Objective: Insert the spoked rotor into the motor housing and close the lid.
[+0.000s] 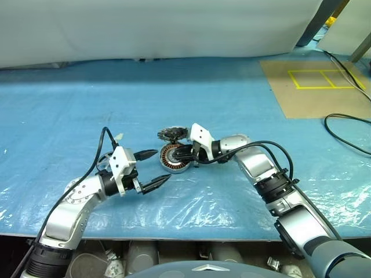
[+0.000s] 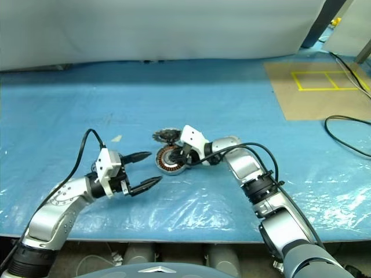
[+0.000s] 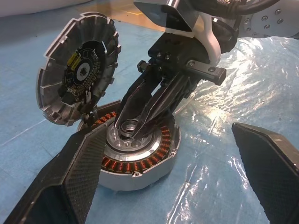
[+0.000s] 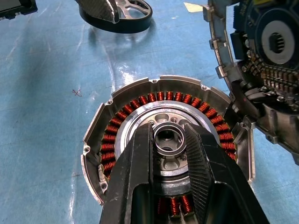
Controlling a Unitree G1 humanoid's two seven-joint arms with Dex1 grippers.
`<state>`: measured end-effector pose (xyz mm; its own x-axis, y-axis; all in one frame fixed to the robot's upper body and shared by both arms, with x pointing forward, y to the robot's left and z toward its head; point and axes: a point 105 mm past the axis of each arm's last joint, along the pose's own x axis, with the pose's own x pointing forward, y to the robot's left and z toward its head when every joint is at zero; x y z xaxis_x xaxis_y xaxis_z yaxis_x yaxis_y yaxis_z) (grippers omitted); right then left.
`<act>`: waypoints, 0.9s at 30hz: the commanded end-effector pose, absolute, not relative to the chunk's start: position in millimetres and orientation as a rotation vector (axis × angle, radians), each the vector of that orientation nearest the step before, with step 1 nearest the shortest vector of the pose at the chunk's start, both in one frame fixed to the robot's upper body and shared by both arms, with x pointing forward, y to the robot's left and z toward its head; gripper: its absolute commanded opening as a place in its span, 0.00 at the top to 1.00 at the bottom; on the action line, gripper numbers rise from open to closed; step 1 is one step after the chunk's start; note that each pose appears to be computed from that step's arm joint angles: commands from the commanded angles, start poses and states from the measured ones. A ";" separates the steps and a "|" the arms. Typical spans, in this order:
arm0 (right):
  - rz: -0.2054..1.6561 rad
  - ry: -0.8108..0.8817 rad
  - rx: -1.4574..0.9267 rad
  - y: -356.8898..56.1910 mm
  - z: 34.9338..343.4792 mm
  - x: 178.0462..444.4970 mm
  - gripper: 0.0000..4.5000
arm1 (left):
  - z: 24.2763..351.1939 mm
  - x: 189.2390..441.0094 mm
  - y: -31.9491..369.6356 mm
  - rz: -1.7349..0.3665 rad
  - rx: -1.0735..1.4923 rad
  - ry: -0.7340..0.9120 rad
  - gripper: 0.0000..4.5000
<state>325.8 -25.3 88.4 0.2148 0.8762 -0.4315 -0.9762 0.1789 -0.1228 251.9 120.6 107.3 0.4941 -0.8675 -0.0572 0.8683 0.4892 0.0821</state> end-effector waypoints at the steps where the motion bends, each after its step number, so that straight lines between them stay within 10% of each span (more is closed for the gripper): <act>1: 1.338 0.261 -0.414 -19.7 93.7 326.5 0.86 | 115.1 252.8 119.6 -1.054 0.122 -0.032 0.00; 27: 1.306 0.270 -0.428 -25.7 90.0 330.0 0.86 | 114.5 255.8 119.8 -1.046 0.126 -0.036 0.00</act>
